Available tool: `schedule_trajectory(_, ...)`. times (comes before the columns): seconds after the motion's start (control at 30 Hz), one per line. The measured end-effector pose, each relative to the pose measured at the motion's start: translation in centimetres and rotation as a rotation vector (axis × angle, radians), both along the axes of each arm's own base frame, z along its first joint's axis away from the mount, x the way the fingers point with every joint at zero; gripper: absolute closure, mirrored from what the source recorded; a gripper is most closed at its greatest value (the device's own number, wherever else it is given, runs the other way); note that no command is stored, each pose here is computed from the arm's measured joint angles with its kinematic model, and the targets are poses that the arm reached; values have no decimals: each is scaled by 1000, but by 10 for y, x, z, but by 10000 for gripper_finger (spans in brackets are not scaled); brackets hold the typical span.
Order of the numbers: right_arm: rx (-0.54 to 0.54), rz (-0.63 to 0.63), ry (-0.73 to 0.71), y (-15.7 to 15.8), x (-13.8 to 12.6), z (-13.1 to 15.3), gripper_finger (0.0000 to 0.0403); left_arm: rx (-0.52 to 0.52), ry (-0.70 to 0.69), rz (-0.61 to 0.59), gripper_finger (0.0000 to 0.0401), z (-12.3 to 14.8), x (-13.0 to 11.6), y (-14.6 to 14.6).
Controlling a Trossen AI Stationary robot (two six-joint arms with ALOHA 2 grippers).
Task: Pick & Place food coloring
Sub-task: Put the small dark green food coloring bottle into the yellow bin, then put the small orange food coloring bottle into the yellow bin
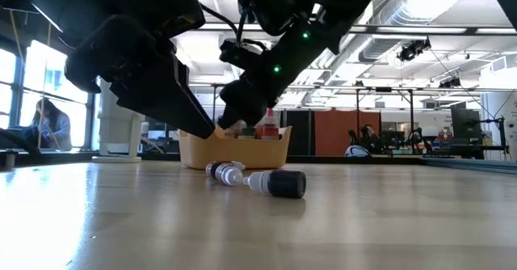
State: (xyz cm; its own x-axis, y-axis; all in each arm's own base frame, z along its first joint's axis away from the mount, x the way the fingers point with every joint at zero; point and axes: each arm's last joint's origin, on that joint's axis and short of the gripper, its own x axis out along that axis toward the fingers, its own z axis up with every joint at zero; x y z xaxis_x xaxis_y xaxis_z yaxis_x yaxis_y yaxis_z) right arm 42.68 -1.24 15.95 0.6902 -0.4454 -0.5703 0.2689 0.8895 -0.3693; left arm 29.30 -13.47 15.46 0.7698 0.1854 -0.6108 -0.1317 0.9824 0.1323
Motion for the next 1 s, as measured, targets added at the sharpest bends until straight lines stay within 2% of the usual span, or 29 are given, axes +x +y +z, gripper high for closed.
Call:
schedule_trajectory(0.1, -46, 26, -14, -9, 2, 4, 319, 0, 0, 0, 244, 0, 0, 0)
schedule_trajectory(0.2, -16, 36, -18, -20, 2, 4, 309, 0, 1, -1, 244, 0, 0, 0)
schedule_trajectory(0.3, 42, 46, -17, -30, 1, 2, 285, 0, 1, -1, 244, 0, 0, 0)
schedule_trajectory(0.47, 40, 29, 0, -33, -1, 1, 241, -2, 1, -3, 244, 0, 0, 0)
schedule_trajectory(0.6, 69, 112, 86, -7, -6, 1, 227, -2, 1, -3, 244, 0, 0, 0)
schedule_trajectory(0.7, 24, 139, 173, 24, -16, 5, 227, 23, 7, -22, 244, 0, 0, 0)
schedule_trajectory(0.8, -30, 126, 237, 52, -32, 19, 226, 44, 14, -46, 244, 0, 0, 0)
schedule_trajectory(1.0, 11, 156, 260, 100, -68, 53, 226, 120, 39, -146, 244, 0, 0, -1)
